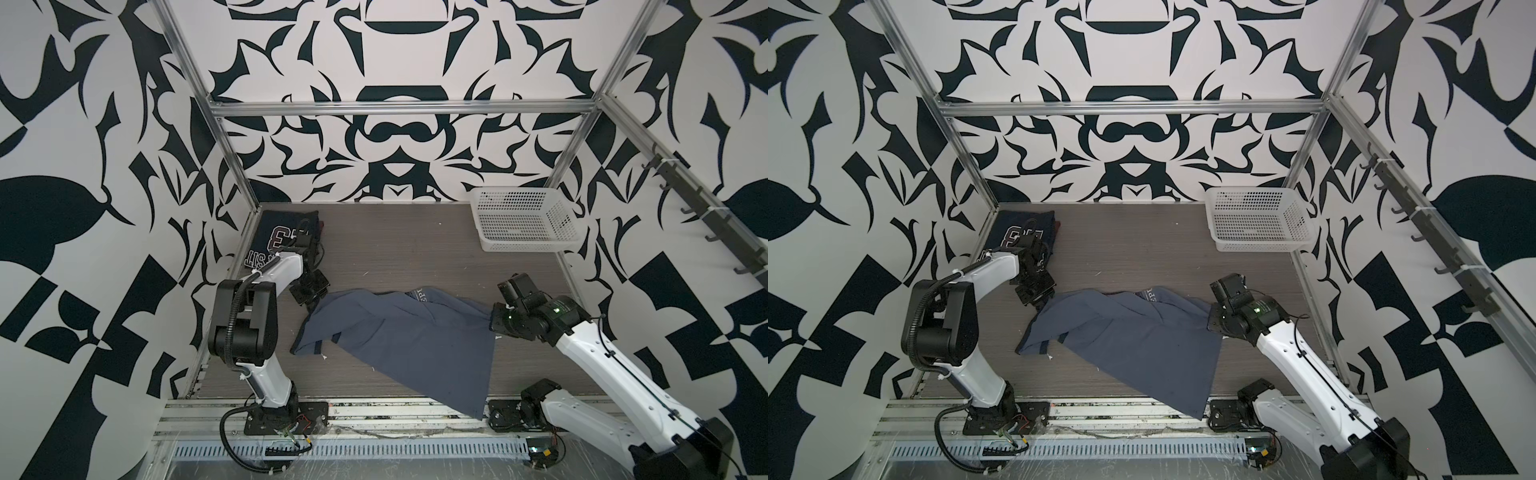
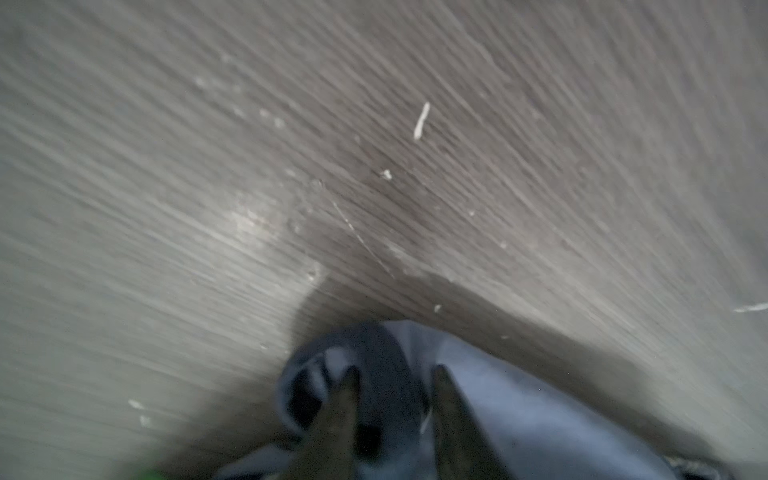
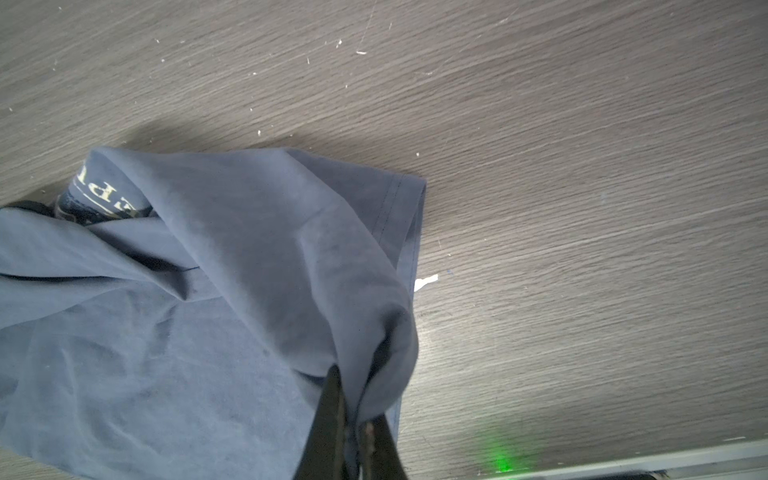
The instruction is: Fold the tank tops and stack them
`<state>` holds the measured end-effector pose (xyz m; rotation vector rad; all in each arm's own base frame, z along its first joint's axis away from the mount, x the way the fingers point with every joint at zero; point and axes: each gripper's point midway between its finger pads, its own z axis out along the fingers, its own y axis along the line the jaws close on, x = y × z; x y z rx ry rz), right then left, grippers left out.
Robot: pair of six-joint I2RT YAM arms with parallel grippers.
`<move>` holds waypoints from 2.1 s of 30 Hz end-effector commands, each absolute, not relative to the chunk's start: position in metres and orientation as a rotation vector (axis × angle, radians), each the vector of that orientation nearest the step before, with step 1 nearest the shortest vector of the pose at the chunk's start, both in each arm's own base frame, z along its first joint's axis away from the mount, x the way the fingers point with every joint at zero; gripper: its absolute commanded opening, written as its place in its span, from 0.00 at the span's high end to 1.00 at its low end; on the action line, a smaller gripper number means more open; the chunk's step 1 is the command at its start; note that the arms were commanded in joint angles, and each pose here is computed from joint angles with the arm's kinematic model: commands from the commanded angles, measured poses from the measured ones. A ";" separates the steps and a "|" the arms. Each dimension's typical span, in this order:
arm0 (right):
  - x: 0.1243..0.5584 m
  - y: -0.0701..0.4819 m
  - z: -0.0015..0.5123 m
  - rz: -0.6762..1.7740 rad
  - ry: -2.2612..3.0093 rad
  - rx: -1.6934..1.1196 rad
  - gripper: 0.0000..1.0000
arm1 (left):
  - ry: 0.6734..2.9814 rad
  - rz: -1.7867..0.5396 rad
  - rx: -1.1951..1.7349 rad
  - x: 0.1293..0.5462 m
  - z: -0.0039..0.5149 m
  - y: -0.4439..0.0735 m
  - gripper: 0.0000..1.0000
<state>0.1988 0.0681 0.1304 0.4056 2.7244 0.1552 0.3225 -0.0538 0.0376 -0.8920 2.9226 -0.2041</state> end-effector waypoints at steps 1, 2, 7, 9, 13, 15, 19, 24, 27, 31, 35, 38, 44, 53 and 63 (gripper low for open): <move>0.216 0.068 0.155 0.151 2.658 0.377 1.00 | 2.889 -0.320 -0.854 0.333 0.054 -0.065 0.97; 0.219 0.066 0.163 0.151 2.642 0.375 1.00 | 2.843 -0.341 -0.834 0.338 0.070 -0.065 1.00; 0.241 0.056 0.211 0.165 2.523 0.382 1.00 | 2.453 -0.437 -0.659 0.349 0.194 -0.058 1.00; 0.247 0.051 0.230 0.162 2.484 0.380 1.00 | 2.277 -0.463 -0.585 0.335 0.253 -0.052 1.00; 0.248 0.050 0.241 0.171 2.465 0.382 1.00 | 2.227 -0.518 -0.581 0.295 0.262 -0.051 1.00; 0.242 0.053 0.229 0.185 2.502 0.388 1.00 | 2.319 -0.569 -0.644 0.270 0.223 -0.057 1.00; 0.224 0.054 0.192 0.196 2.592 0.419 1.00 | 2.532 -0.570 -0.936 0.212 0.128 -0.057 1.00; 0.208 0.053 0.156 0.193 2.670 0.459 1.00 | 2.654 -0.484 -1.167 0.162 0.073 -0.050 0.65; 0.207 0.055 0.152 0.202 2.675 0.463 1.00 | 2.577 -0.462 -1.153 0.178 0.086 -0.044 0.41; 0.209 0.055 0.156 0.208 2.661 0.464 1.00 | 2.574 -0.377 -1.057 0.210 0.111 -0.038 0.37; 0.207 0.055 0.154 0.214 2.660 0.465 1.00 | 2.663 -0.241 -0.973 0.235 0.109 -0.034 0.38; 0.206 0.056 0.151 0.227 2.662 0.472 1.00 | 2.740 -0.161 -0.895 0.247 0.102 -0.040 0.43; 0.207 0.056 0.148 0.226 2.661 0.474 1.00 | 2.880 0.110 -0.713 0.249 0.081 -0.059 0.44; 0.208 0.060 0.142 0.253 2.671 0.471 1.00 | 2.879 0.417 -0.659 0.261 0.066 -0.040 0.59; 0.207 0.060 0.141 0.250 2.677 0.466 1.00 | 2.857 0.429 -0.657 0.265 0.068 -0.038 0.79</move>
